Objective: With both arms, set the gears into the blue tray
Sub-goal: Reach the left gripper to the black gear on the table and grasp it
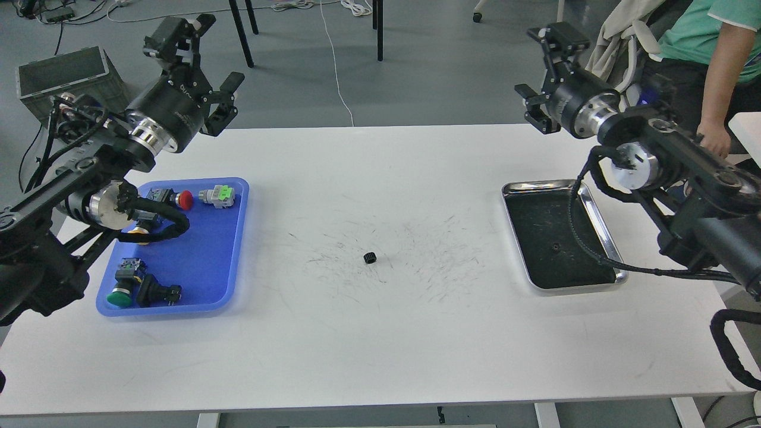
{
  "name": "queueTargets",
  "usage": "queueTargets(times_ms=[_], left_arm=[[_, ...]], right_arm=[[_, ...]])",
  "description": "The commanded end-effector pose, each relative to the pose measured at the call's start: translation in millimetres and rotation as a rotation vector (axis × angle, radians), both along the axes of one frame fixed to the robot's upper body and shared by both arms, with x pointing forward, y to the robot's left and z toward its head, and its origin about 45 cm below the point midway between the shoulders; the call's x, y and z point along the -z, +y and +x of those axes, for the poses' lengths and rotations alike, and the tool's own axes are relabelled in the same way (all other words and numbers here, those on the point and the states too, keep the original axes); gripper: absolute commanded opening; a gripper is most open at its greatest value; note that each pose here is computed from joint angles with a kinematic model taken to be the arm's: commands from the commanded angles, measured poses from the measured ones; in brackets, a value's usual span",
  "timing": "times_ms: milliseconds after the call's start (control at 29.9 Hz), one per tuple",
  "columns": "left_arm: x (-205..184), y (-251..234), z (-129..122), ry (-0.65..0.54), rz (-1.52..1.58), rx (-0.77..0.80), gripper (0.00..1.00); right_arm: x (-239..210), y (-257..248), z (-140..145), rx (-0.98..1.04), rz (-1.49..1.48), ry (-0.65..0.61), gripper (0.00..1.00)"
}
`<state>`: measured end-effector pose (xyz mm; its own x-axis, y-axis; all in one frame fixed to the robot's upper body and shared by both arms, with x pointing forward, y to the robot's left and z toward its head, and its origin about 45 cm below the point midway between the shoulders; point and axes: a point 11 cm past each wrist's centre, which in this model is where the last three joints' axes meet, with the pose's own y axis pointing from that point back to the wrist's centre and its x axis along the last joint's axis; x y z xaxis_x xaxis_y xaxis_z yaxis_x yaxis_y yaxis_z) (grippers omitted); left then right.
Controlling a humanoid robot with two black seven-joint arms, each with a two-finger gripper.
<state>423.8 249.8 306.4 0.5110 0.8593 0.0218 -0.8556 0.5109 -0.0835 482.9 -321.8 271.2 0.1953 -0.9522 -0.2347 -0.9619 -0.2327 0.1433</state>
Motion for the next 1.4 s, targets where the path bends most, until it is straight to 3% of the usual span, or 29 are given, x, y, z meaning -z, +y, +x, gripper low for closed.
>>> queueTargets(times_ms=[0,167,401,568,769,969,1136,1370], left_arm=[[5,-33,-34,-0.075,0.206,0.174,0.98],[32,-63,-66,-0.171,0.453,0.347,0.98],[79,-107,-91,-0.344,0.754,0.534,0.98],[119,-120,-83,-0.490,1.006,0.560,0.98],[160,-114,-66,-0.582,1.194,0.484,0.98],[191,-120,-74,-0.702,1.310,0.475,0.98],[206,-124,-89,-0.680,1.297,0.483,0.97],[224,-117,-83,-0.632,1.334,0.461,0.95]], right_arm=[[12,-45,-16,0.089,0.152,0.033,0.95],[35,-74,-36,0.168,0.330,0.069,0.95],[59,-85,-51,0.218,0.377,0.098,0.95],[62,-87,-53,0.228,0.377,0.096,0.95],[63,-89,-53,0.235,0.375,0.097,0.96],[68,-95,-55,0.257,0.366,0.109,0.97],[74,-97,-59,0.263,0.364,0.121,0.97],[75,-96,-59,0.261,0.363,0.124,0.97]])
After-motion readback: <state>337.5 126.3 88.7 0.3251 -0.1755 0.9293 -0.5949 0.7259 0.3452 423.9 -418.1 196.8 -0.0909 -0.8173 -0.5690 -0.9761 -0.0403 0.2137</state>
